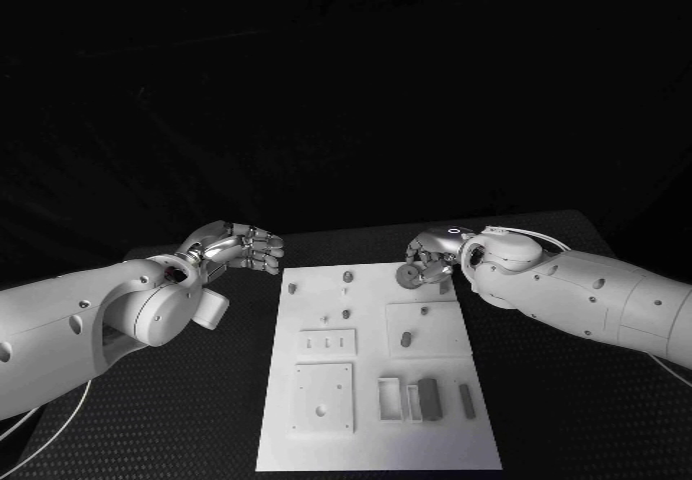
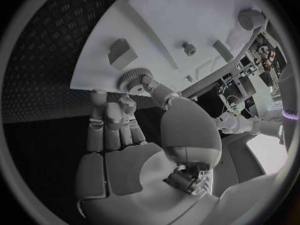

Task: Assemble the parts on the task board

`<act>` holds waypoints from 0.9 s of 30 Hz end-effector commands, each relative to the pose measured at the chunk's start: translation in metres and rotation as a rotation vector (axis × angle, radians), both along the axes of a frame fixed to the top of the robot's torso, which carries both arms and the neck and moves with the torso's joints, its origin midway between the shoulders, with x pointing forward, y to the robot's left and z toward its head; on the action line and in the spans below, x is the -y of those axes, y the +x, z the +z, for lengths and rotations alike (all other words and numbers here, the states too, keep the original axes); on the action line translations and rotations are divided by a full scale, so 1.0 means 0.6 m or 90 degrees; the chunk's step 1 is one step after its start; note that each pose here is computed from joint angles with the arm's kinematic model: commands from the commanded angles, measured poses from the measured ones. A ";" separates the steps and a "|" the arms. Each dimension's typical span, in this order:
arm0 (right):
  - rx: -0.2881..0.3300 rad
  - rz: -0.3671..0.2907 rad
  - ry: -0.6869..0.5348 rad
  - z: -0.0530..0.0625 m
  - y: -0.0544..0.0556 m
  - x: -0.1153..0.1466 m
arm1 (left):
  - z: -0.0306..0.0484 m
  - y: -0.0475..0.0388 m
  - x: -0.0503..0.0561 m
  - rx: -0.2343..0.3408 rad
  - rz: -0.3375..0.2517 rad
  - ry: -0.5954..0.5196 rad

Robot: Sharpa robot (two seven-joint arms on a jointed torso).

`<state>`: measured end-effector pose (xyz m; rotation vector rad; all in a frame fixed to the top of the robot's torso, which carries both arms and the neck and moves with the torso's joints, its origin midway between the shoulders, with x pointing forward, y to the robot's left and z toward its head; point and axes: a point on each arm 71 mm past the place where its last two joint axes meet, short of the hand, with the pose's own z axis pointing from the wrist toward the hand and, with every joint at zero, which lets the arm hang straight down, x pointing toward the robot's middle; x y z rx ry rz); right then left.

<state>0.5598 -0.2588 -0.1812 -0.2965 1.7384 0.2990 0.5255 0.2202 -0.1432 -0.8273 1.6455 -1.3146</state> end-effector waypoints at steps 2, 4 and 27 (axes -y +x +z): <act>-0.031 0.008 -0.023 -0.022 -0.007 -0.001 | 0.001 -0.001 0.005 0.002 -0.012 -0.003; -0.027 0.010 -0.021 -0.022 -0.007 -0.003 | 0.001 -0.001 0.005 0.002 -0.012 -0.003; 0.008 0.028 -0.060 -0.025 -0.012 -0.013 | 0.001 -0.001 0.004 -0.001 -0.013 -0.002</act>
